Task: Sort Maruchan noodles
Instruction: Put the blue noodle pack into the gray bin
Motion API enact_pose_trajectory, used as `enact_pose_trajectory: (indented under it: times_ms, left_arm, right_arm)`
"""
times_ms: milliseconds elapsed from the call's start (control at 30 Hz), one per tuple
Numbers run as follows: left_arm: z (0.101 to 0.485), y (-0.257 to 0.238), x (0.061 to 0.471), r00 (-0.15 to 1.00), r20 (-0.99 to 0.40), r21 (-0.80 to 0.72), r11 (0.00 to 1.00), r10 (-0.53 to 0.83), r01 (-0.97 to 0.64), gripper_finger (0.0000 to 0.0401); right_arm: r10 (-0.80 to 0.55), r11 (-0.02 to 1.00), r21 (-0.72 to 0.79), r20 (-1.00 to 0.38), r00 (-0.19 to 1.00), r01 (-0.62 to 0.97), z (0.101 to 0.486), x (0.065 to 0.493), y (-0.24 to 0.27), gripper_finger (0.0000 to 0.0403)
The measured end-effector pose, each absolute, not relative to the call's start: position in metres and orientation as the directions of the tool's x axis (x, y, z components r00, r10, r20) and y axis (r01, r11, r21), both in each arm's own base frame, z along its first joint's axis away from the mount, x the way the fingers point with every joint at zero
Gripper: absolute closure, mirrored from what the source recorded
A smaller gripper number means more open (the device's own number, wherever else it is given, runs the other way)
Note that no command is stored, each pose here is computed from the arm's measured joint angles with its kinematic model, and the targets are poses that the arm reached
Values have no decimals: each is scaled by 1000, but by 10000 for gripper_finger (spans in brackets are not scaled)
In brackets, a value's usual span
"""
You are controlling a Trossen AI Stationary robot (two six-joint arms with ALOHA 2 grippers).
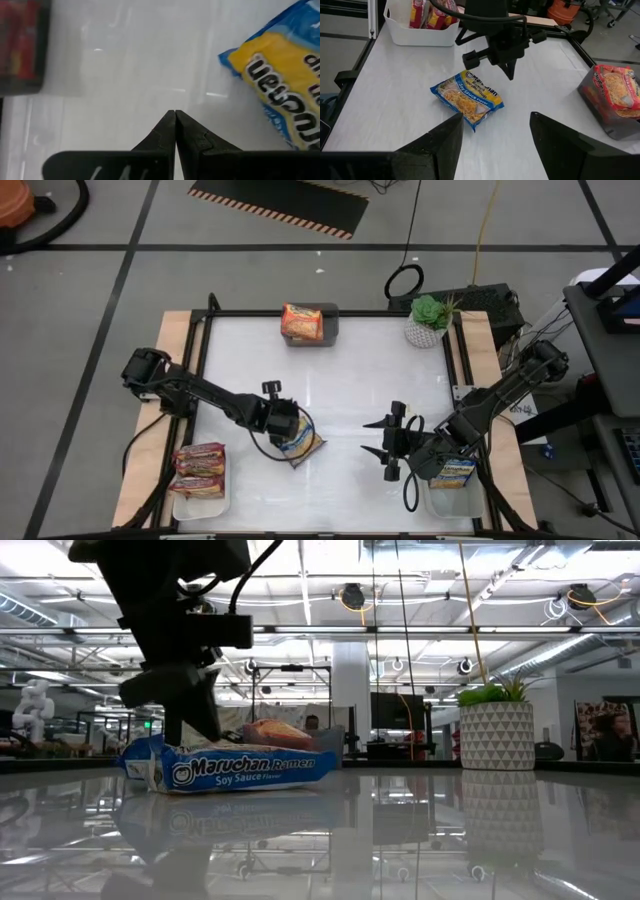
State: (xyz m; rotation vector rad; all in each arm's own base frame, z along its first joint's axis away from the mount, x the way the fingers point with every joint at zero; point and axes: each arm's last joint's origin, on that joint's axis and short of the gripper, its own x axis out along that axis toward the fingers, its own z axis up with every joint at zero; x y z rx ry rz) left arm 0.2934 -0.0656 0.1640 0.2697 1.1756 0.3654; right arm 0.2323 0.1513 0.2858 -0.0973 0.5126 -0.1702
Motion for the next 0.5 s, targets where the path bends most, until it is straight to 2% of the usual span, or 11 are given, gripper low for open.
enact_pose_trajectory:
  times_ms: [500]
  left_arm:
    - [153, -45, 307, 333, -803, 393, 859, 495, -328, 385]
  right_arm:
    - [-186, 982, -115, -479, 858, 148, 286, 232, 151, 179]
